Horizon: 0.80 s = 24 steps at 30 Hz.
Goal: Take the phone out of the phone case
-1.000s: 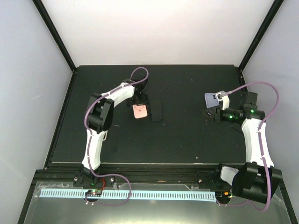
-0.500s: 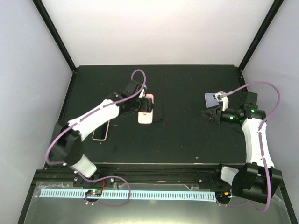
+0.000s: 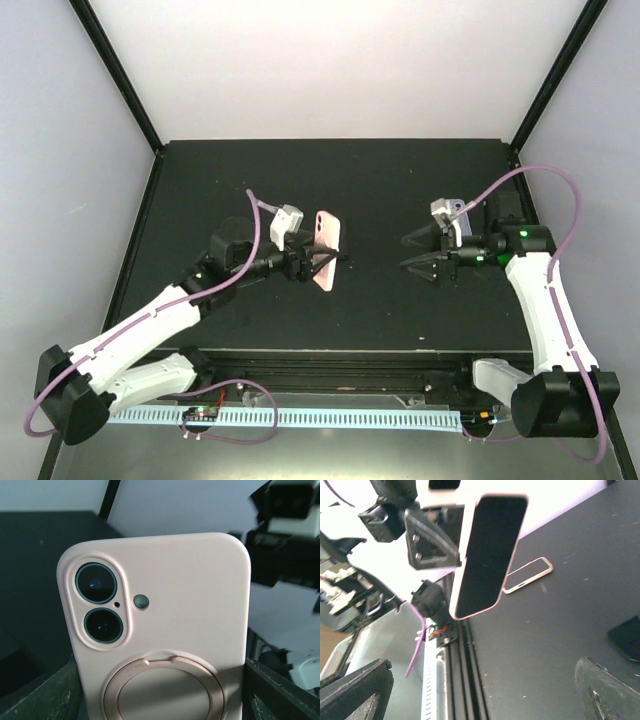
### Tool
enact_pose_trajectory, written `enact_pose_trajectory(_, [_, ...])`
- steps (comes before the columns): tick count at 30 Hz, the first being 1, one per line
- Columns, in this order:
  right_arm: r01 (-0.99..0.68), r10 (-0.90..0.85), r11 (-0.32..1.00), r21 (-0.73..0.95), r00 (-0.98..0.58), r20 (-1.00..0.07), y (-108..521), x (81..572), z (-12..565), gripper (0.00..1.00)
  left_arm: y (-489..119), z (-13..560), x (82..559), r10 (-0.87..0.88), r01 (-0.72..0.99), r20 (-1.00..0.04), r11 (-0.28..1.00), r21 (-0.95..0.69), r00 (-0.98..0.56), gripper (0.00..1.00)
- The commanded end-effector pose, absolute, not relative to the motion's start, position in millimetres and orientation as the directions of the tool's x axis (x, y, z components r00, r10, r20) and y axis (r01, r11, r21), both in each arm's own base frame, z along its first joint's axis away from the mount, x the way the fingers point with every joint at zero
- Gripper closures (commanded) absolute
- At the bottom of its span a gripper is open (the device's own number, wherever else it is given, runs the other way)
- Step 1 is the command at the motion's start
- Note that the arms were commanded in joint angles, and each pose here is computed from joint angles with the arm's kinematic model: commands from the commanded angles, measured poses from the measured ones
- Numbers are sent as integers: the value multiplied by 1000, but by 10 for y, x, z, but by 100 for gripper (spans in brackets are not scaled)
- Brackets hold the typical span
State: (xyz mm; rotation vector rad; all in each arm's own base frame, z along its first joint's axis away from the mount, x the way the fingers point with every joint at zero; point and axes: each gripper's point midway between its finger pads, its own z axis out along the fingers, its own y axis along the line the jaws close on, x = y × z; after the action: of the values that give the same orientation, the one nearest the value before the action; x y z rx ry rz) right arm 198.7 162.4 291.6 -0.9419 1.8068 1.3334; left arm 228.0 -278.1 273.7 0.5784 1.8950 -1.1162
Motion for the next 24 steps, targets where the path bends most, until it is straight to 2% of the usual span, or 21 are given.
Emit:
enact_pose_trajectory(1, [-891, -166, 111, 439, -453, -876, 1870, 1861, 2956, 0, -2847, 3575, 2101, -210, 850, -901, 305, -429, -380, 40])
enact_pose_trajectory(4, [-901, -204, 124, 417, -434, -878, 2048, 1872, 2927, 0, -2806, 3673, 2088, -291, 841, -873, 272, -469, -392, 42])
enact_pose_trajectory(8, [-911, -238, 52, 408, -408, -881, 2363, 1762, 2987, 0, -2787, 3777, 2027, -358, 843, -843, 215, -493, -401, 44])
enact_pose_trajectory(14, [-902, -288, -61, 428, -395, -872, 2768, 1628, 3017, 0, -2789, 3846, 1981, -390, 844, -828, 193, -501, -402, 45])
enact_pose_trajectory(24, [-871, -274, -113, 478, -435, -858, 2992, 1644, 3111, 0, -2801, 3864, 1895, -420, 839, -794, 126, -530, -439, 46])
